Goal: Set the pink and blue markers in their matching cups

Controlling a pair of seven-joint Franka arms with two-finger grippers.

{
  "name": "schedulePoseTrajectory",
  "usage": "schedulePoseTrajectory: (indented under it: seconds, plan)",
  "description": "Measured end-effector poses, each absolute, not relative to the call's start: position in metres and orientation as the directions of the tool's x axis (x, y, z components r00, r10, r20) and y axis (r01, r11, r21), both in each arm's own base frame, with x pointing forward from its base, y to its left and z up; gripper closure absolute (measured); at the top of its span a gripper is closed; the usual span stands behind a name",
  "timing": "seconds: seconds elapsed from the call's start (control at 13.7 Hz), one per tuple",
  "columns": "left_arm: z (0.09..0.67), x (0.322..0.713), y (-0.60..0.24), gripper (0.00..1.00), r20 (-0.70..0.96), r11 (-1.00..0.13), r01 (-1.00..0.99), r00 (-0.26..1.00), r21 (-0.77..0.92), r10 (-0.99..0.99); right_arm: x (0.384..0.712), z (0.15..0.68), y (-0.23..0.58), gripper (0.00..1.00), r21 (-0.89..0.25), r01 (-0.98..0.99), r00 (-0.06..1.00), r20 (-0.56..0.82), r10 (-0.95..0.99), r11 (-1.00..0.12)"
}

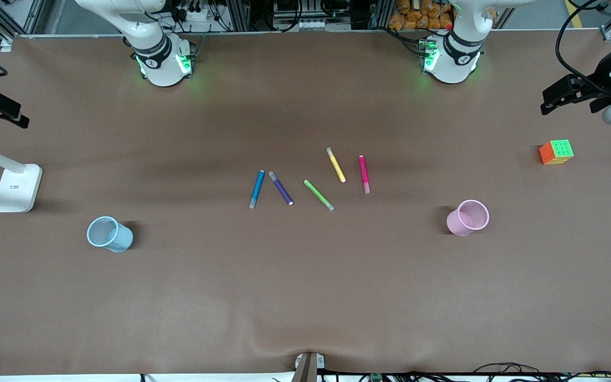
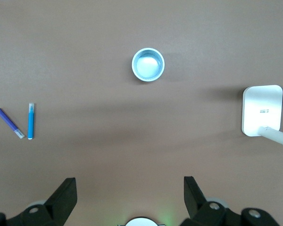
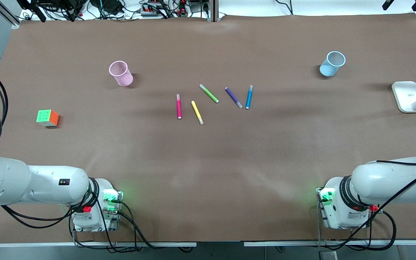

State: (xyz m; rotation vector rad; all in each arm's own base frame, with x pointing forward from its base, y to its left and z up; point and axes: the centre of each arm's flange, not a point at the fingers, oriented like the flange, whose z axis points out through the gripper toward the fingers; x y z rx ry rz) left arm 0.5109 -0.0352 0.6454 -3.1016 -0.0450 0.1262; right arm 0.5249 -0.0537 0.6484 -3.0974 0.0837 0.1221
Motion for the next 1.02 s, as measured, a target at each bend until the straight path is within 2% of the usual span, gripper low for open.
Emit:
schedulePoseTrajectory:
  seconds: [0.44,1.02]
  plan:
    - [0.625,0.521,-0.046,0.0,-0.127,-1.0,0.01,0.992,-0.02,0.012,0.527,0.627,-0.039,0.0,-0.043,-0.03,0.99,-0.136,-0.024,-0.999]
    - [0.557,0.553,-0.092,0.0,-0.235,-1.0,0.0,0.972,0.022,-0.005,0.566,0.566,0.074,0.0,-0.05,0.081,0.983,-0.16,0.088,-0.995]
